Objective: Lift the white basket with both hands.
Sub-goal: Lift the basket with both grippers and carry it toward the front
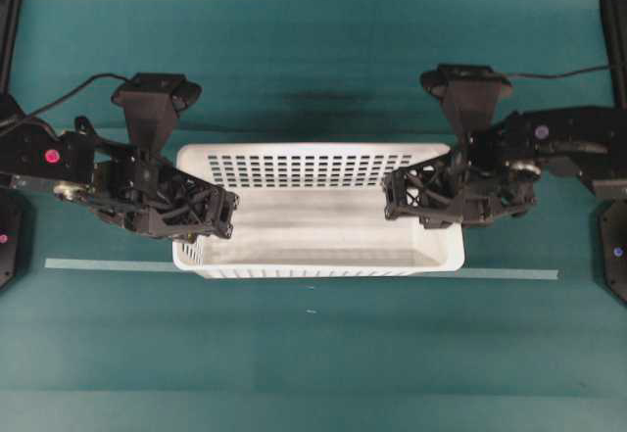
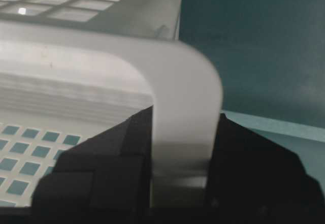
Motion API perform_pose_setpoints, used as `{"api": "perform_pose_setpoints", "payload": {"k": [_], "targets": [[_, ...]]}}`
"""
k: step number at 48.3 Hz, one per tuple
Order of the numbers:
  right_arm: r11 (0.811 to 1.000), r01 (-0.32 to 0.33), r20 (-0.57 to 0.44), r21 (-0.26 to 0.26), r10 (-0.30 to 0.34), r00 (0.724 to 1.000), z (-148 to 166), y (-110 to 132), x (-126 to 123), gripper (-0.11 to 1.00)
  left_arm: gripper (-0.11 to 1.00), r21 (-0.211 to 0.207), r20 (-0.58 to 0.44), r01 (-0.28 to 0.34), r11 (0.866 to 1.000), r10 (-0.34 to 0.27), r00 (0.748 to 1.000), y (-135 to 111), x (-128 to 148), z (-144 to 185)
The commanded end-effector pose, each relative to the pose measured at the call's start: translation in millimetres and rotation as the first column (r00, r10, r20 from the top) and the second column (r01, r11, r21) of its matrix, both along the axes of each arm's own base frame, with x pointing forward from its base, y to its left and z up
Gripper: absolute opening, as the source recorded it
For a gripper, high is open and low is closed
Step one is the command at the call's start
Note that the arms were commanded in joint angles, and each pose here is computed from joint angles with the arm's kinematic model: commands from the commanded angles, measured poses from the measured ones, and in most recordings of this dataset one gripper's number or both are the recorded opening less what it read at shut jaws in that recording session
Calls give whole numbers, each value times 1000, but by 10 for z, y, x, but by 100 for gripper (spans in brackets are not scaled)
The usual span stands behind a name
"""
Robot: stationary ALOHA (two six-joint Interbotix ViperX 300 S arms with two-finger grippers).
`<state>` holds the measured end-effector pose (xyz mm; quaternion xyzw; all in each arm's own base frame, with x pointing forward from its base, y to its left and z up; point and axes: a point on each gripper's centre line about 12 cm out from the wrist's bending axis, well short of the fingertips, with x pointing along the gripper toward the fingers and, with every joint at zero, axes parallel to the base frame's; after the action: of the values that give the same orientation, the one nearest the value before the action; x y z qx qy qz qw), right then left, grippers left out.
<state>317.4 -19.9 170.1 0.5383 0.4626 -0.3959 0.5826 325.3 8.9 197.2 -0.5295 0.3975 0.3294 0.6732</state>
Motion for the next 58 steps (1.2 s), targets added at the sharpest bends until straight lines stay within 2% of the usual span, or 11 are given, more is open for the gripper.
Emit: {"api": "perform_pose_setpoints", "payload": {"k": [1,12,39,58], "targets": [[999,-49,8,-17,49,999,-28,124,22,17,9,7,43,24,1000,-24,999,-61,41,95],[999,-47,27,-7,47,999,-68,290,44,17,9,-18,38,20,1000,-20,999,-193,71,71],[997,-81,17,-10,81,997,-107,413,50,17,9,-38,11,22,999,-21,1000,-326,64,-15],[996,-92,19,-11,92,996,-176,460,95,17,9,-31,-33,31,999,-33,999,-351,90,-164]]}}
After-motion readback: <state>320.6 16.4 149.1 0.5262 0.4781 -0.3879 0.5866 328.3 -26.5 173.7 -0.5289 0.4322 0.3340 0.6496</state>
